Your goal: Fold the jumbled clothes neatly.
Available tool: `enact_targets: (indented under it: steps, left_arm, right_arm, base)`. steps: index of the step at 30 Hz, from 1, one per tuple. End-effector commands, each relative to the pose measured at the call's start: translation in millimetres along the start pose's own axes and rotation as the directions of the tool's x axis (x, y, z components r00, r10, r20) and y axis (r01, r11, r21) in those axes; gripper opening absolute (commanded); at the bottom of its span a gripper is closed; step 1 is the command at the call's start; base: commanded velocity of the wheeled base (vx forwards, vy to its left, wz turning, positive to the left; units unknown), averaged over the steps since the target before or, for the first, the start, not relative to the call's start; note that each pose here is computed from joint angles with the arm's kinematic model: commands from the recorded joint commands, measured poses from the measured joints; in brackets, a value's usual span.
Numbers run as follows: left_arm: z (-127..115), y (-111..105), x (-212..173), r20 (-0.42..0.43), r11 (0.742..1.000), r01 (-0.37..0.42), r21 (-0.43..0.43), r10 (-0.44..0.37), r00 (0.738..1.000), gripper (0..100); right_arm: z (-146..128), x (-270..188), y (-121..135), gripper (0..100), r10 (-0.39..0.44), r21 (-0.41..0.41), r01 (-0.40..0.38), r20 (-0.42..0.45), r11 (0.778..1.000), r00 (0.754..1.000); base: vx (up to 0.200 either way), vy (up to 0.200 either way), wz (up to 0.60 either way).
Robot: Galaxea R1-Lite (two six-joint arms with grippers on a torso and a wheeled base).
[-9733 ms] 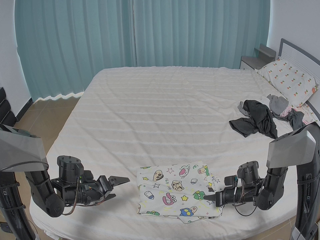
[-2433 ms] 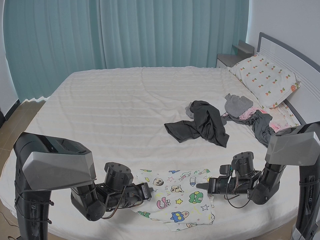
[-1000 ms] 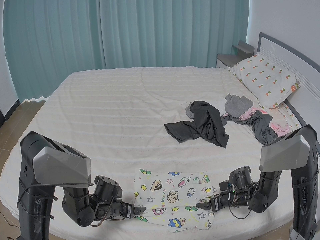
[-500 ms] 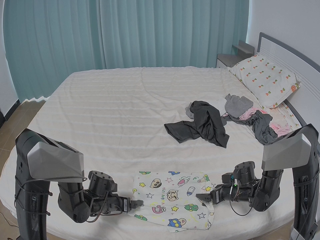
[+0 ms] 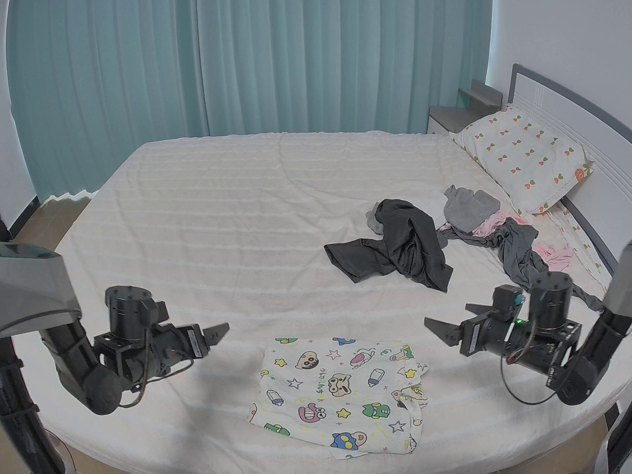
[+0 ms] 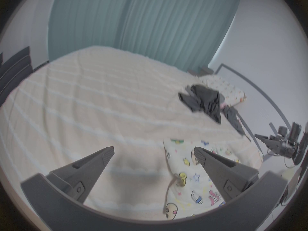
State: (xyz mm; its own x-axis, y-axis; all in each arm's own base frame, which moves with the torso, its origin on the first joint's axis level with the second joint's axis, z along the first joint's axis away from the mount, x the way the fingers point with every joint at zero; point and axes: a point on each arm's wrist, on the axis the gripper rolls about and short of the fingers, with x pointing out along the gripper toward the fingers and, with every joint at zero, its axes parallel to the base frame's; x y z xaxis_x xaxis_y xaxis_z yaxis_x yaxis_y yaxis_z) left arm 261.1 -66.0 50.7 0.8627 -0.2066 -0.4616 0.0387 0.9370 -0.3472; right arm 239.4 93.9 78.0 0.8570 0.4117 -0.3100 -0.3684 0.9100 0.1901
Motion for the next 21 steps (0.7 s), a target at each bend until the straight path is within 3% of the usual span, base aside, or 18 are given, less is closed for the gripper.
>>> enact_targets:
  steps: [1, 3, 5, 8, 12, 17, 20, 21]
  left_arm:
    - [42, -4, -129, 0.393, 0.999, 0.027, -0.04, -0.009, 0.92, 100]
    - [39, -4, -154, 0.441, 1.0, -0.009, -0.013, 0.013, 0.898, 100]
    - [34, -1, -184, 0.478, 0.992, -0.117, 0.044, 0.082, 0.874, 100]
    - [23, 3, -224, 0.523, 0.98, -0.182, 0.086, 0.111, 0.845, 100]
    - [4, 11, -272, 0.511, 0.963, -0.246, 0.105, 0.16, 0.844, 100]
    - [-19, 17, -310, 0.48, 0.949, -0.303, 0.086, 0.227, 0.847, 100]
    - [-31, 18, -321, 0.515, 0.939, -0.34, 0.049, 0.268, 0.814, 100]
    - [-31, 18, -321, 0.515, 0.939, -0.34, 0.049, 0.268, 0.814, 100]
  right_arm:
    - [38, -126, 12, 100, -0.084, -0.066, 0.113, 0.336, 0.991, 0.938]
    - [36, -150, 11, 100, -0.109, -0.059, 0.142, 0.379, 0.988, 0.919]
    - [27, -175, 7, 100, -0.165, -0.046, 0.199, 0.399, 0.979, 0.902]
    - [18, -201, 2, 100, -0.27, -0.016, 0.304, 0.417, 0.953, 0.868]
    - [-5, -232, 2, 100, -0.369, 0.018, 0.396, 0.402, 0.918, 0.838]
    - [-32, -261, 11, 100, -0.431, 0.017, 0.457, 0.367, 0.889, 0.824]
    - [-58, -287, 21, 100, -0.482, 0.008, 0.507, 0.325, 0.862, 0.814]
    - [-58, -287, 21, 100, -0.482, 0.008, 0.507, 0.325, 0.862, 0.814]
  base:
    - [0.0, 0.0, 0.0]
    - [0.0, 0.0, 0.0]
    - [0.0, 0.0, 0.0]
    - [0.0, 0.0, 0.0]
    - [0.0, 0.0, 0.0]
    - [0.0, 0.0, 0.0]
    - [0.0, 0.0, 0.0]
    - [0.0, 0.0, 0.0]
